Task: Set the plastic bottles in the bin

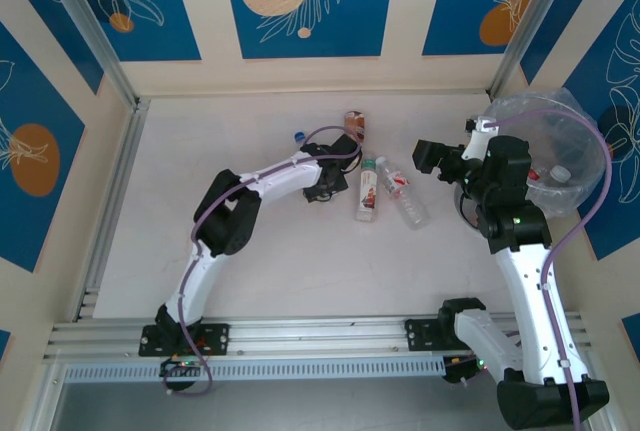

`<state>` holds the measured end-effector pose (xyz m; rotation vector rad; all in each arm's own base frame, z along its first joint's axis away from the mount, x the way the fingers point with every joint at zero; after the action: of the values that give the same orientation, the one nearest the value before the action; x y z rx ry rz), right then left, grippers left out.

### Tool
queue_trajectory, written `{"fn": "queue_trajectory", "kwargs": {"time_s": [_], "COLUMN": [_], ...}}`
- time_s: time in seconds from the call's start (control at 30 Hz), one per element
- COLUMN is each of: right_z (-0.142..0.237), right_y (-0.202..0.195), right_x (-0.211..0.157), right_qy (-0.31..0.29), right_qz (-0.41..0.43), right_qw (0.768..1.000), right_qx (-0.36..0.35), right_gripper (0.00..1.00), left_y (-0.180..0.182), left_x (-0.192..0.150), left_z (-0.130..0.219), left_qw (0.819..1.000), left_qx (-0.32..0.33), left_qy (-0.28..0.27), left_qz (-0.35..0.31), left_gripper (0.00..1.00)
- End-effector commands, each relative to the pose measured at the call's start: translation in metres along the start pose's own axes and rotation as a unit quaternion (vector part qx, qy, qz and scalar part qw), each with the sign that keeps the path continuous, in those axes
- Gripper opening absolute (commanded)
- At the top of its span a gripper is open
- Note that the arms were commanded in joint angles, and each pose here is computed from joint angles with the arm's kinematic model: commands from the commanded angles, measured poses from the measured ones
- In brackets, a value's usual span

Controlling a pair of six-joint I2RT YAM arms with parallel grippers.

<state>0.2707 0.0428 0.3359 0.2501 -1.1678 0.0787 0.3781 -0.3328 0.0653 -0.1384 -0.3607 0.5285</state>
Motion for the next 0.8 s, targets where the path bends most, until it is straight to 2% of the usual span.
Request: {"fn": "queue_trajectory", "kwargs": {"time_s": [0.0, 0.23, 0.5, 0.77], "right_z": [0.008, 0.005, -0.005, -0.023], "right_y": [0.002, 0.010, 0.037, 0.062], "right_x": [0.008, 0.005, -0.004, -0.014], "right_qy": [-0.013, -0.010, 0.000, 0.025], "right_qz": [0.011, -0.001, -0.016, -0.037], "right_qw": [1.000, 1.000, 0.994, 0.986], "right_qx": [-0.001, 0.027, 0.112, 0.159], "right_gripper": [0.99, 0.99, 0.99, 0.99], "left_y": [0.011, 0.008, 0.024, 0.029], "left_x": [-0.007, -0.007, -0.007, -0.010], "left_z": [-0.008, 0.000, 0.009, 0.016], "left_qw": [0.999, 0.995, 0.989, 0.977], "left_qx": [0.024, -0.021, -0.045, -0.125], "left_qy": [0.002, -0.004, -0.018, -0.001], "left_qz": [-0.040, -0.103, -0.142, -0.175], "left_gripper": [0.56, 0.56, 0.55, 0.55]}}
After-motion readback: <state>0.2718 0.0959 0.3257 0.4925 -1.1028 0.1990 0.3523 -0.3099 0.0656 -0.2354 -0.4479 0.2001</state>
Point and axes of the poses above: each hand's point on the last joint's axis, 136 mm out from that joint toward the fingers, its own z axis back along the fingers, its own y axis along the line the jaws close on, x = y × z, the point moved 3 cm from there along z, back along the fingers, and after that the axes turned 11 degrees about z, right-handed, at the moved point
